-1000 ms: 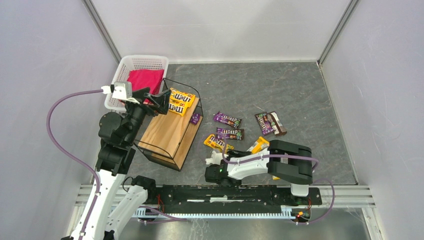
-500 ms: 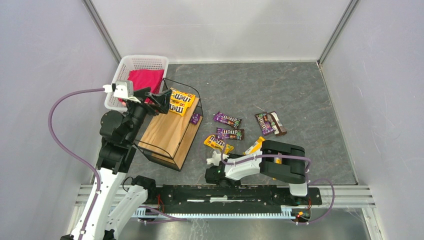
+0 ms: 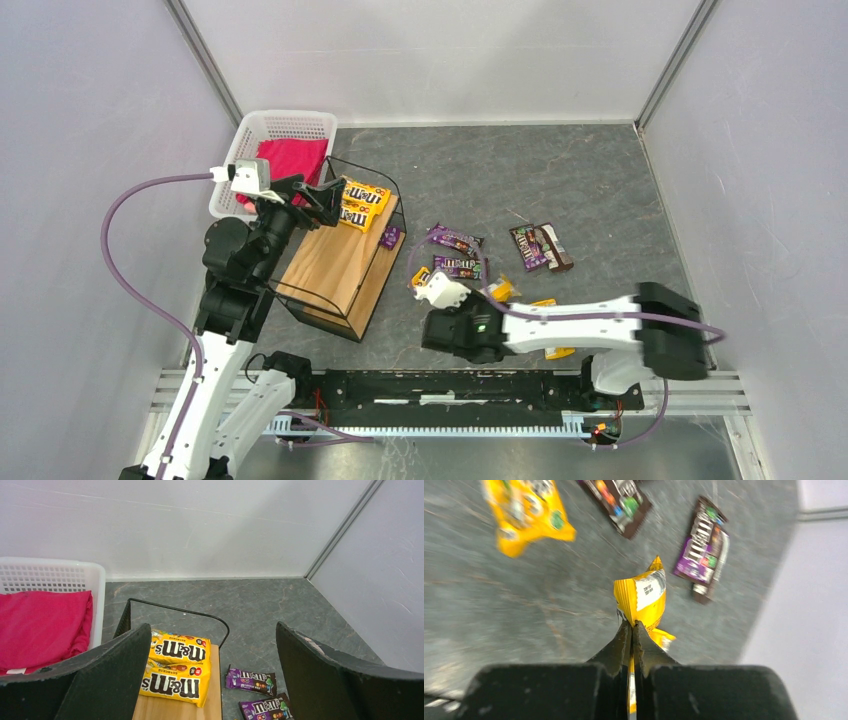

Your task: Place and organize the candy bags onto the shelf

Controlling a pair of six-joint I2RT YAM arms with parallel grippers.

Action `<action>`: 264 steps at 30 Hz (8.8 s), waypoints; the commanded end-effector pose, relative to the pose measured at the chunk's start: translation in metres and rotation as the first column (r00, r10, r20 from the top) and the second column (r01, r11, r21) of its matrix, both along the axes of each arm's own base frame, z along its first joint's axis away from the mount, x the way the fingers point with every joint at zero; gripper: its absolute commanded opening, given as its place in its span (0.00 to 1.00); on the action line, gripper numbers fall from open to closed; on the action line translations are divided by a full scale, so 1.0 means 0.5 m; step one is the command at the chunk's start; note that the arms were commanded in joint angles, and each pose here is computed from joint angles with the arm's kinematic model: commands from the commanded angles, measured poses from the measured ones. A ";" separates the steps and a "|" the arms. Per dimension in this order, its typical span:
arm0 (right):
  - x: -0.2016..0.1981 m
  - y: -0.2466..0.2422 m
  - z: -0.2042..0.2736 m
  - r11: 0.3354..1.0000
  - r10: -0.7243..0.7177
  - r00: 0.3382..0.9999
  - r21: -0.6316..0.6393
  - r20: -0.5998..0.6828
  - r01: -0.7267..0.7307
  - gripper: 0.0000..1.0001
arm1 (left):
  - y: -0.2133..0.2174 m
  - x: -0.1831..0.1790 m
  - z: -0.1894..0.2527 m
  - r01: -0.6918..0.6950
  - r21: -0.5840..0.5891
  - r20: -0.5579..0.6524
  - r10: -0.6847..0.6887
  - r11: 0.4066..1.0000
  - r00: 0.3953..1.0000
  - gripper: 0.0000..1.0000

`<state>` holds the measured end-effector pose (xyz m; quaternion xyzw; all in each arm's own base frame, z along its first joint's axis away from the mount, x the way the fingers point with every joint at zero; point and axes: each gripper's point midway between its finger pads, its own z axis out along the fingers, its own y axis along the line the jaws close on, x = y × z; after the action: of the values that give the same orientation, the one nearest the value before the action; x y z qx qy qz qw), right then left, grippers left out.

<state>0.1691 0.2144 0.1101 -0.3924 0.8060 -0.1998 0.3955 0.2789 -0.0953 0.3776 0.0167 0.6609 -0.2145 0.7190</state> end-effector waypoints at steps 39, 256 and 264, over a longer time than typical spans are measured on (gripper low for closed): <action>0.181 0.511 0.333 -0.446 0.262 0.904 0.788 -0.338 0.424 0.01 | 0.031 -0.008 0.028 -0.075 0.004 0.073 0.075 0.997 0.995 1.00; 0.102 0.429 0.335 -0.189 0.189 0.921 0.907 -0.342 0.375 0.00 | 0.057 -0.015 0.036 -0.129 0.009 0.085 0.128 0.992 0.988 1.00; 0.121 0.555 0.313 -0.142 0.162 0.900 0.892 -0.406 0.428 0.01 | 0.059 -0.019 0.040 -0.132 0.009 0.094 0.130 0.991 0.987 1.00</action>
<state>0.2230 0.4719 0.2475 0.0679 0.7809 0.5085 0.3563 0.2720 -0.0725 0.3816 -0.0081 0.6474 -0.1726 0.7423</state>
